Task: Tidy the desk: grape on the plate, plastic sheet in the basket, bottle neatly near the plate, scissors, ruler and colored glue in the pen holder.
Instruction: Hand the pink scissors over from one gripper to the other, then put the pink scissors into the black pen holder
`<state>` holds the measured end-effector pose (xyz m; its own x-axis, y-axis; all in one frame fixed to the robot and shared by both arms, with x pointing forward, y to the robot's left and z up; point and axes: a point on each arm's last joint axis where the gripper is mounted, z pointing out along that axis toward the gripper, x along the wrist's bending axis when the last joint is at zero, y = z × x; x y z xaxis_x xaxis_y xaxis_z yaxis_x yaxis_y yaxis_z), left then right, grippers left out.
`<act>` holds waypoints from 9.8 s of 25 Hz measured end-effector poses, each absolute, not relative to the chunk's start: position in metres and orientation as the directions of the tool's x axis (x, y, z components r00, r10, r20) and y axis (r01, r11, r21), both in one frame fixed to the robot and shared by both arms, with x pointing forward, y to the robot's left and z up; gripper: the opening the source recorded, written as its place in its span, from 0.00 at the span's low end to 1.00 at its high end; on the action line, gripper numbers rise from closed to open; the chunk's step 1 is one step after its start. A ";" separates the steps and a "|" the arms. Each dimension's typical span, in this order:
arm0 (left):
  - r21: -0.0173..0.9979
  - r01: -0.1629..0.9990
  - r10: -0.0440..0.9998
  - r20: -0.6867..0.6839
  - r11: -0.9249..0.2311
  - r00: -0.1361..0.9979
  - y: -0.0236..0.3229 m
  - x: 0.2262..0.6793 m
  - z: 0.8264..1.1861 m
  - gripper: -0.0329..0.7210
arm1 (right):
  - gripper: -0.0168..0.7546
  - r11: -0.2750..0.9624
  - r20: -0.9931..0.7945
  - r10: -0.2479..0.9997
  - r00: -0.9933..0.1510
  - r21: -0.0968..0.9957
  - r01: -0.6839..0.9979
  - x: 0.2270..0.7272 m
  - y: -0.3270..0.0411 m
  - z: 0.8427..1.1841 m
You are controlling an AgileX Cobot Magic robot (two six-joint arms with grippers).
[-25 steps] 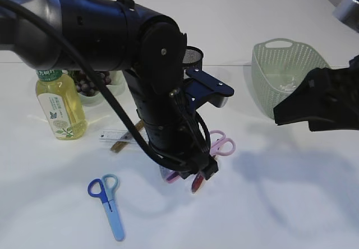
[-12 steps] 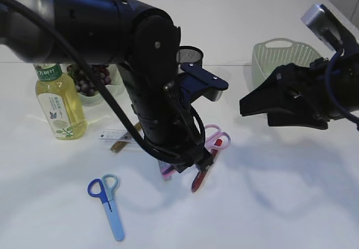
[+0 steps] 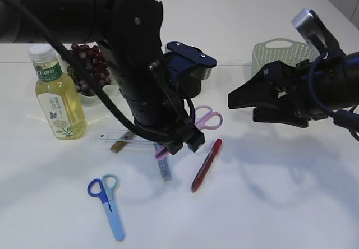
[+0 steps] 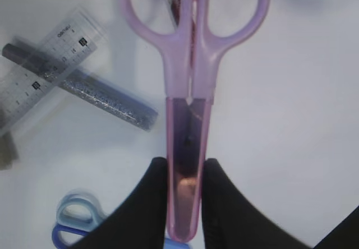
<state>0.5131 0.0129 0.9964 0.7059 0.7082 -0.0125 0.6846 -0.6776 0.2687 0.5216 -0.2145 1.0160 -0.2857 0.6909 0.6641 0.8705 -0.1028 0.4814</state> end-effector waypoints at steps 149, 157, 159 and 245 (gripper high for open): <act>0.594 0.683 0.707 -0.253 -0.425 0.660 -0.014 0.518 1.055 0.23 | 0.13 -0.322 0.797 0.502 -0.336 0.533 0.783 0.544 -0.207 1.025; 0.596 0.682 0.707 -0.253 -0.424 0.660 -0.014 0.518 1.055 0.24 | 0.13 -0.323 0.798 0.501 -0.335 0.532 0.782 0.544 -0.207 1.025; 0.595 0.683 0.707 -0.253 -0.424 0.660 -0.014 0.518 1.055 0.25 | 0.13 -0.322 0.797 0.502 -0.337 0.534 0.782 0.544 -0.207 1.025; 0.303 0.769 0.812 0.027 -0.563 0.583 0.043 0.533 1.088 0.36 | 0.13 0.287 0.059 0.764 -0.643 0.861 0.420 0.658 -0.155 1.115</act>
<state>0.5335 0.0429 1.0877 0.5831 0.8120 0.0272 0.7692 -0.5625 0.3031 0.6585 -0.1553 1.1151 -0.6425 0.7640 0.0586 0.4199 0.2870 0.8610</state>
